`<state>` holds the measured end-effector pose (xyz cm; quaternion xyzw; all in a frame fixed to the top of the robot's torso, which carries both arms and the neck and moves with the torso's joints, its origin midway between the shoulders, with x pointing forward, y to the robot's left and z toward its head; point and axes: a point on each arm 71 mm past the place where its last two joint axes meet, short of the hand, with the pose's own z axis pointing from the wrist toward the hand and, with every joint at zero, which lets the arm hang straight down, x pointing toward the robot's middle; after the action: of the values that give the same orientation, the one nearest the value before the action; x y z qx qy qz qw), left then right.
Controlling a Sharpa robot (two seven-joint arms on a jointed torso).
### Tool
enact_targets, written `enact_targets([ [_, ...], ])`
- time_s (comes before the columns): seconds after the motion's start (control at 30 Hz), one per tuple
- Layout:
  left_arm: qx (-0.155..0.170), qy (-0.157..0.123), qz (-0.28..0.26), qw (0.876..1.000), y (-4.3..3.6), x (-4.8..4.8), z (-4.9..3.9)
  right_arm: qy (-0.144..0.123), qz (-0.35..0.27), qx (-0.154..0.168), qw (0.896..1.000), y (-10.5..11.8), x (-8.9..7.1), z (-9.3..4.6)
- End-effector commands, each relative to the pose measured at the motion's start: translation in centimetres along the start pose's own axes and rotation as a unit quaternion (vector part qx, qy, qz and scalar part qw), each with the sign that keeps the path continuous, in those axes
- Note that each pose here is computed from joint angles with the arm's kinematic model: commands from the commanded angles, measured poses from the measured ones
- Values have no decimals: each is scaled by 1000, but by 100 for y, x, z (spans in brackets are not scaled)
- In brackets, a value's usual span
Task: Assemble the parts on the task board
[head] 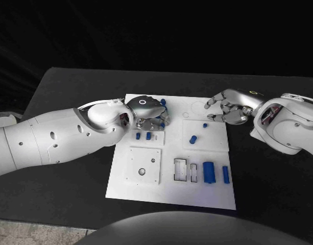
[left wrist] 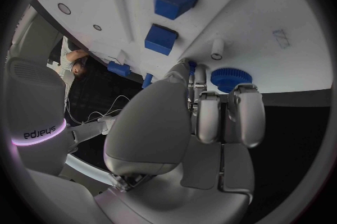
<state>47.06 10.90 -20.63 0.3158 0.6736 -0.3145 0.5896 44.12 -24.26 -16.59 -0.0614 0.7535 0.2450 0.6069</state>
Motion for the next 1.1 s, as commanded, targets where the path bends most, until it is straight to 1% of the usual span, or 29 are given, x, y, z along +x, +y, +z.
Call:
enact_targets([
  [0.03,-8,10,3,1000,21,27,-9,6,1,-1,1000,3,13,0],
  [0.17,-12,4,4,1000,43,18,-28,7,1,-1,1000,1,17,0],
  [0.33,-13,-16,0,1000,50,-36,-58,6,2,-1,1000,-1,20,0],
  [0.43,-12,-29,-5,999,39,-97,-85,6,2,-1,1000,-2,22,0],
  [0.6,-13,-48,-13,999,28,-243,-157,6,3,-1,1000,-5,25,-2],
  [0.7,-19,-50,-18,998,52,-352,-210,8,3,0,1000,-7,27,-3],
  [0.77,-25,-46,-19,998,75,-394,-246,9,4,0,1000,-8,29,-2],
  [0.9,-36,-31,-21,999,121,-401,-300,10,4,0,1000,-3,32,3],
  [1.0,-46,-19,-21,999,157,-369,-342,9,4,1,1000,-7,31,1],
  [1.1,-57,-15,-21,998,190,-328,-395,9,4,2,1000,-18,31,-4],
])
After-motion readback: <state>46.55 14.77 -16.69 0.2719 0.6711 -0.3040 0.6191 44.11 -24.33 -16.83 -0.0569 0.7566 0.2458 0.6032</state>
